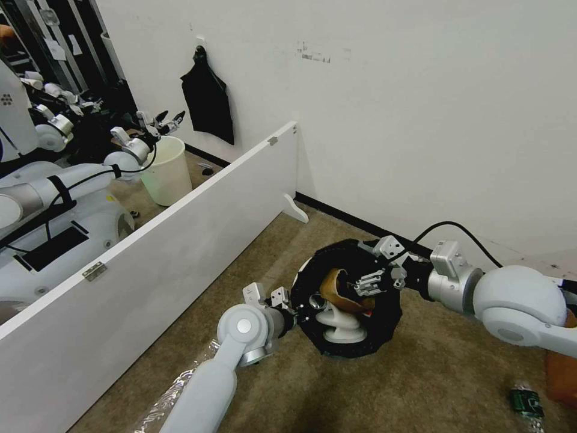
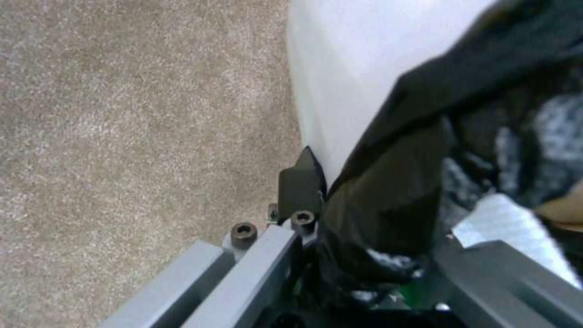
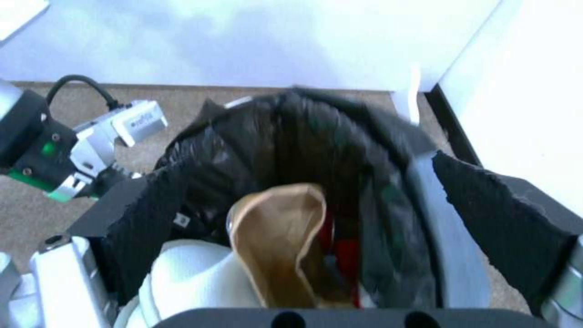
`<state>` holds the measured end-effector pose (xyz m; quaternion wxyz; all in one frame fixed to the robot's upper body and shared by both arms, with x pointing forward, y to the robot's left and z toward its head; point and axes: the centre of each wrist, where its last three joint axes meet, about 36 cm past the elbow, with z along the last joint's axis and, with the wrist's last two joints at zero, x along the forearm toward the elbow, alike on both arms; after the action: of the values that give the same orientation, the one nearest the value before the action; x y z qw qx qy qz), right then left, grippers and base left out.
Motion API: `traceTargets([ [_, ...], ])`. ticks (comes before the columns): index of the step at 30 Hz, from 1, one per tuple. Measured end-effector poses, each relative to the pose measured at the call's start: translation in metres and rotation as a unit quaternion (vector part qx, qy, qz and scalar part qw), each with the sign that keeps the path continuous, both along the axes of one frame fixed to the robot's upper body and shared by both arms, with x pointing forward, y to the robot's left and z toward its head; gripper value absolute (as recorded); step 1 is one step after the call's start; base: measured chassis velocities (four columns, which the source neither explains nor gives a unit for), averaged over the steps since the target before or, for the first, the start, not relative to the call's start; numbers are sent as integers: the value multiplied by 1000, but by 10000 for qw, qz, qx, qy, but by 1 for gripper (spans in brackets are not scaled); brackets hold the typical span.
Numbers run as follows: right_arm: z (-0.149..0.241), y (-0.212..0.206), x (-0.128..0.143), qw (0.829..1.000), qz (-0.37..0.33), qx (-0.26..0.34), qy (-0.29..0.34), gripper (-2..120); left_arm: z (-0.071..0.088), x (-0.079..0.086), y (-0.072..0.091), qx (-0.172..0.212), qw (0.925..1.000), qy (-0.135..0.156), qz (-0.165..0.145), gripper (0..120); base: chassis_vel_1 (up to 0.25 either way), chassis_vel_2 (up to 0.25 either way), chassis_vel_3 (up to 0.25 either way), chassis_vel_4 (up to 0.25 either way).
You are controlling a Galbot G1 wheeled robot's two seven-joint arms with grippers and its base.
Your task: Pick up the trash bin and place the garbage on the floor into it.
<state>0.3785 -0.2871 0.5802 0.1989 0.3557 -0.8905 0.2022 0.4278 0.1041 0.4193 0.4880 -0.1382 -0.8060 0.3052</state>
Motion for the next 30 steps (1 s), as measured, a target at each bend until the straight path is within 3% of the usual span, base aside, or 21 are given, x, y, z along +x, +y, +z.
traceTargets([
  [9, 4, 4, -5, 10000, 32, 44, 14, 100, -8, -1, 4, 110, 9999, -6, 65, 0, 0, 0, 0, 0],
  [30, 24, 11, -17, 9997, 35, 248, -71, 100, -2, -1, 8, 112, 9999, -84, 87, 0, 0, 0, 0, 0],
])
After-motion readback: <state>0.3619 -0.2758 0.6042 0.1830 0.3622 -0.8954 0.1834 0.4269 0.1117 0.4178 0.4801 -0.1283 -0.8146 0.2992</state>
